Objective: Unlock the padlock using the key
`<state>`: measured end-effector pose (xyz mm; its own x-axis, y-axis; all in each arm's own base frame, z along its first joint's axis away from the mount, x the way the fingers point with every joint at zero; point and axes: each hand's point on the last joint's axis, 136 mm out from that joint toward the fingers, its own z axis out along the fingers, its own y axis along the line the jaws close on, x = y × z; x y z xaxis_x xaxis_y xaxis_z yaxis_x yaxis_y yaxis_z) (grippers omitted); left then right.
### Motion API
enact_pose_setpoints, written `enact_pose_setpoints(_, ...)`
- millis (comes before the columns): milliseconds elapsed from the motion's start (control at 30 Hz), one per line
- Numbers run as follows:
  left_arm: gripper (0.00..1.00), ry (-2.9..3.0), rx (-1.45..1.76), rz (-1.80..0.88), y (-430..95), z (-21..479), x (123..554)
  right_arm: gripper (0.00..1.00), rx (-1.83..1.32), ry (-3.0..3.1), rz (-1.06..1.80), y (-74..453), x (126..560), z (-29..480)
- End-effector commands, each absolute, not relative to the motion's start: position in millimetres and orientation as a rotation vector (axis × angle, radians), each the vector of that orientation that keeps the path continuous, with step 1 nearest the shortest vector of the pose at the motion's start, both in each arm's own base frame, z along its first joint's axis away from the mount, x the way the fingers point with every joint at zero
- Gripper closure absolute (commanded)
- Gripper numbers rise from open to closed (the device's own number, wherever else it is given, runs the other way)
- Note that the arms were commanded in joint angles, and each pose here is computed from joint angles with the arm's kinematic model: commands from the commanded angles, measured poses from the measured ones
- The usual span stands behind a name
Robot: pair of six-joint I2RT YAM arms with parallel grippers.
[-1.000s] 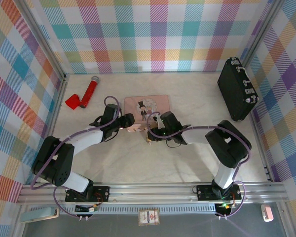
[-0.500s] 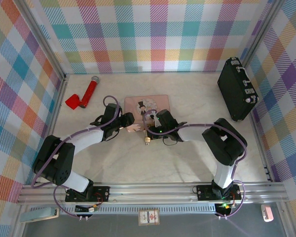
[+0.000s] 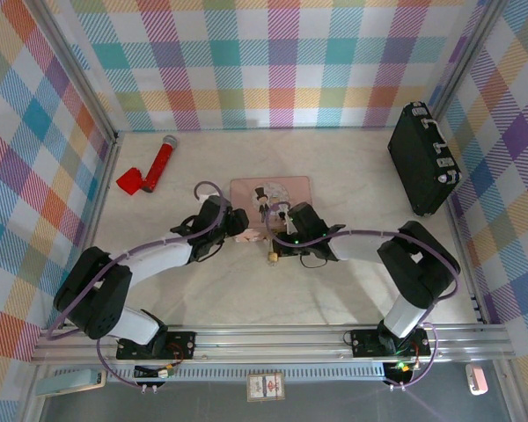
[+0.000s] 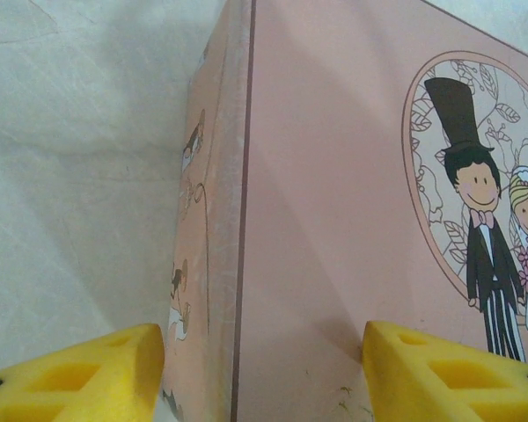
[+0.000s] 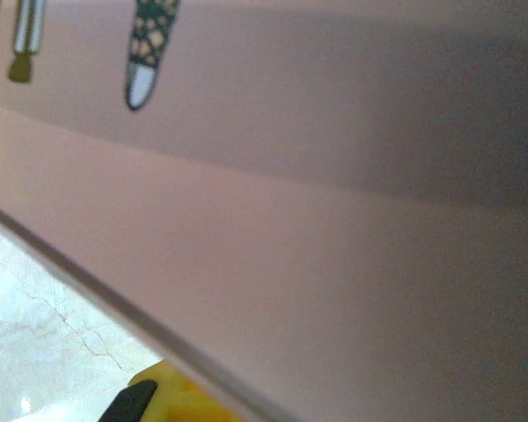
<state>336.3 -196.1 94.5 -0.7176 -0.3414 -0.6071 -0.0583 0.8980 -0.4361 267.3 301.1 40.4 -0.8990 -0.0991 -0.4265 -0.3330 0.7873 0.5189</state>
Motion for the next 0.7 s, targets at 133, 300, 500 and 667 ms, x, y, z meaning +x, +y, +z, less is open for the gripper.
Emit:
enact_pose_setpoints(133, 0.41, 2.432, -0.3, -0.424, -191.5, 69.9, 297.7, 1.0, -0.212, 2.621, 0.852, 284.0, 261.2, 42.9)
enact_pose_setpoints(300, 0.41, 2.4, -0.309, -0.406, -195.6, 75.5, 292.9, 1.0, -0.138, 2.586, 0.866, 273.4, 261.4, 52.9)
enact_pose_setpoints(500, 0.41, 2.37, -0.344, -0.411, -201.5, 76.6, 285.7, 1.0, -0.046, 2.551, 0.885, 265.2, 260.2, 59.4)
enact_pose_setpoints(667, 0.41, 2.346, -0.367, -0.449, -213.2, 78.4, 279.7, 1.0, 0.13, 2.545, 0.955, 265.5, 261.8, 52.6)
